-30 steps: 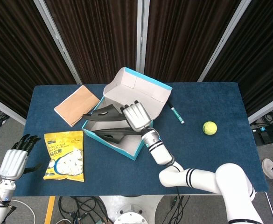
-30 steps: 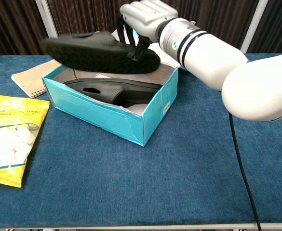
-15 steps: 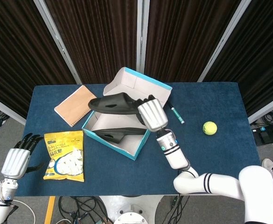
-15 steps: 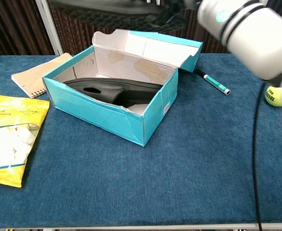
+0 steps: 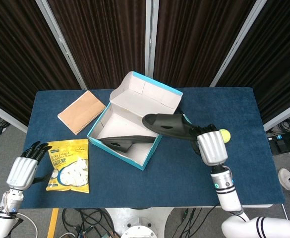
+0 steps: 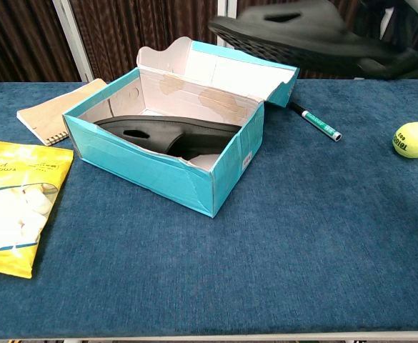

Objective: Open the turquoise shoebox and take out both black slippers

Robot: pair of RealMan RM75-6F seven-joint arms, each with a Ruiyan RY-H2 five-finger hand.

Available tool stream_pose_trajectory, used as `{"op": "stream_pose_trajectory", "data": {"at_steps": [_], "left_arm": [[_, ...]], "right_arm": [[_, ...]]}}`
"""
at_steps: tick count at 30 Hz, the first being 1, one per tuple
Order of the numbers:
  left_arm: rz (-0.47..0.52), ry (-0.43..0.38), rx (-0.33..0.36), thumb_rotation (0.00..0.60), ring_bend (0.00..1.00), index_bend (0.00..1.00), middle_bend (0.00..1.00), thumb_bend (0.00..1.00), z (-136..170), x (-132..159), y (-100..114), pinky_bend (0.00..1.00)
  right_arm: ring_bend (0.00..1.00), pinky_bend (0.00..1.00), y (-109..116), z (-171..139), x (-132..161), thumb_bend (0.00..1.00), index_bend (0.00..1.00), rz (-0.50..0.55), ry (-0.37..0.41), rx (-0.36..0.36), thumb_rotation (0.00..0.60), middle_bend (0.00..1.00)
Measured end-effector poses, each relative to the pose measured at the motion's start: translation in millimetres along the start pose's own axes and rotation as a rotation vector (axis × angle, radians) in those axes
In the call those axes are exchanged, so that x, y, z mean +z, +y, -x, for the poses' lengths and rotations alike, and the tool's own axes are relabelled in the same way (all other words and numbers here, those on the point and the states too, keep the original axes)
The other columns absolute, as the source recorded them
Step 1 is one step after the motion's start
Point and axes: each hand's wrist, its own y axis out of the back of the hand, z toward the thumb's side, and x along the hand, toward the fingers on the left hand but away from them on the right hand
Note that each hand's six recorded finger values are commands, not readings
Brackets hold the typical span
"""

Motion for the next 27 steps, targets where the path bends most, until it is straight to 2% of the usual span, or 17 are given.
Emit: {"op": "stream_pose_trajectory", "data": {"at_steps": [4, 10, 21, 27], "left_arm": [[0.002, -0.001, -0.006, 0.600, 0.09, 0.19, 0.16, 0.09, 0.5, 1.0, -1.4, 0.30], [0.006, -0.008, -0.004, 0.600, 0.09, 0.19, 0.16, 0.09, 0.2, 3.7, -1.9, 0.30], [0.003, -0.015, -0.005, 0.600, 0.09, 0.19, 0.16, 0.09, -1.1, 7.6, -2.6, 0.30], [0.003, -0.012, -0.010, 0.600, 0.09, 0.19, 0.16, 0.09, -1.0, 6.8, -3.8, 0.30]], "right_arm": [[0.61, 0.46, -8.1, -31.8, -17.6, 0.40, 0.87, -0.006, -0.045, 0.027, 0.600, 0.75], [0.61, 0.47, -19.2, -60.2, -38.2, 0.40, 0.87, -0.042, -0.095, 0.065, 0.600, 0.75], [0.61, 0.46, -37.9, -65.3, -54.5, 0.39, 0.87, -0.077, -0.123, 0.164, 0.600, 0.75], [0.59, 0.42, -48.2, -63.4, -56.4, 0.30, 0.80, -0.074, -0.124, 0.244, 0.600, 0.74]]}}
